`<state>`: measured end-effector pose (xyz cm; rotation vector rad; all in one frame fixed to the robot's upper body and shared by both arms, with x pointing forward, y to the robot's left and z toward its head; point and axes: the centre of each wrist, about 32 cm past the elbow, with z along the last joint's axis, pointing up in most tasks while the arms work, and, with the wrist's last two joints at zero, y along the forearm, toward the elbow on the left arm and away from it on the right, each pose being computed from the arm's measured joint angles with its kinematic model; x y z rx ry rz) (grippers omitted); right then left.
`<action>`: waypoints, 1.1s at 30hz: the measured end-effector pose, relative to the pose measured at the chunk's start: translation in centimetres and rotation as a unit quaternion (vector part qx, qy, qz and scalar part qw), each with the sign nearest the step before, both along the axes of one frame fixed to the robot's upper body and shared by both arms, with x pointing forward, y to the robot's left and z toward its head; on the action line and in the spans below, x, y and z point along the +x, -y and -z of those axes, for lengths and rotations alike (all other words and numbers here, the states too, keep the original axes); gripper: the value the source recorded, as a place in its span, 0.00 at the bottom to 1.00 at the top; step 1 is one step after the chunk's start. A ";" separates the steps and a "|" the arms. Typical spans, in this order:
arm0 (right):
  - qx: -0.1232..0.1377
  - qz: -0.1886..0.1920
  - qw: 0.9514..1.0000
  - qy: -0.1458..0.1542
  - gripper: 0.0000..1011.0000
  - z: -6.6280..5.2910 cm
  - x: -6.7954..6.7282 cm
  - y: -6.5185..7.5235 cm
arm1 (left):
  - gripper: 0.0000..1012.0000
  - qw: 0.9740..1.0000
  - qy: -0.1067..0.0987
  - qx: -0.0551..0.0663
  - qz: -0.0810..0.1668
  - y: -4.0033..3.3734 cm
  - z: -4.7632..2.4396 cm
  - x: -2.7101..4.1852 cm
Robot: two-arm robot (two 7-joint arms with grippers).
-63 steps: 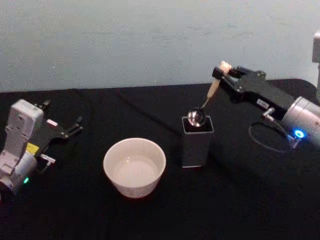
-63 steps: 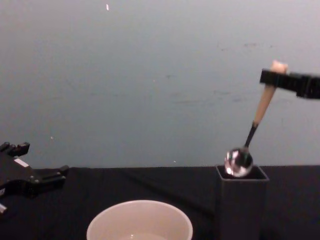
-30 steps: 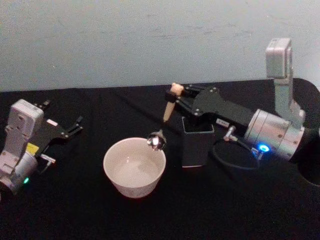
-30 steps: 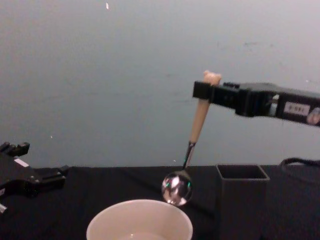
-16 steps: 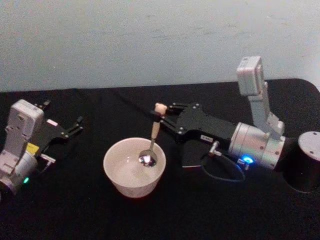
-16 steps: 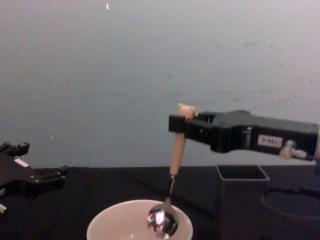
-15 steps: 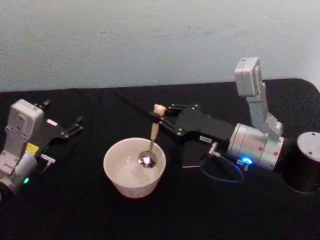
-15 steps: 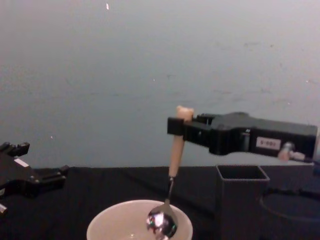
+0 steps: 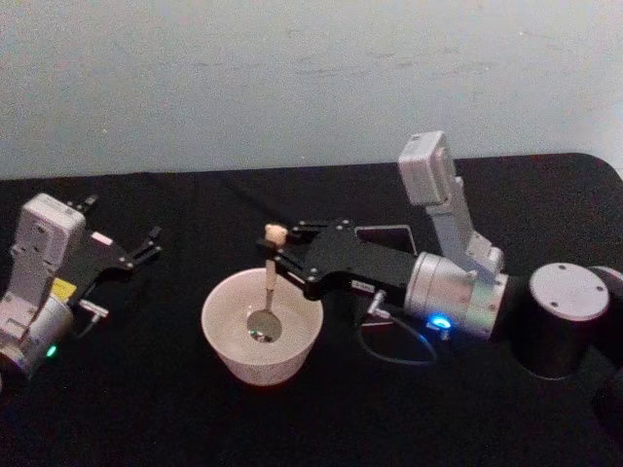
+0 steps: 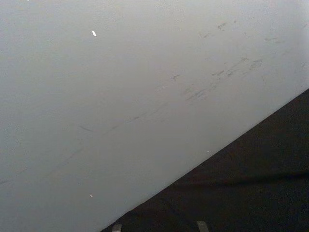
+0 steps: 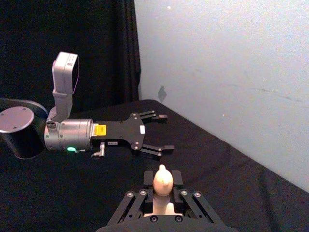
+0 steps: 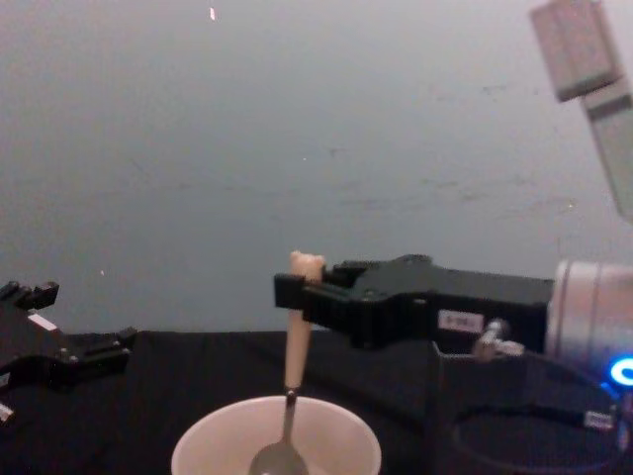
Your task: Pick up the stirring spoon with one hand, stir inside the cup, then place it back in its original position.
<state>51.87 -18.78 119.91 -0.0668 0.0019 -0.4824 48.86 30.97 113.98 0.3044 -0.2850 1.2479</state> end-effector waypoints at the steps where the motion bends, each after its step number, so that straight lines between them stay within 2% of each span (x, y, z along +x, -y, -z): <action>1: -0.002 -0.001 1.000 0.000 0.21 0.1 0.1 -0.4 | 0.99 1.000 0.000 0.000 0.000 0.00 0.00 0.00; 11: -0.007 0.008 1.000 0.004 0.21 0.5 1.2 -2.4 | 0.99 1.000 0.000 0.000 0.000 0.00 0.00 0.00; 19: -0.013 0.029 0.999 0.018 0.21 0.5 2.7 -3.2 | 0.99 1.000 0.000 0.000 0.000 0.00 0.00 0.00; 26: -0.017 0.047 0.998 0.023 0.21 0.5 3.4 -2.4 | 0.99 1.000 0.000 0.000 0.000 0.00 0.00 0.00; 33: -0.017 0.056 0.998 0.022 0.21 0.2 2.8 -0.8 | 0.99 1.000 0.000 0.000 0.000 0.00 0.00 0.00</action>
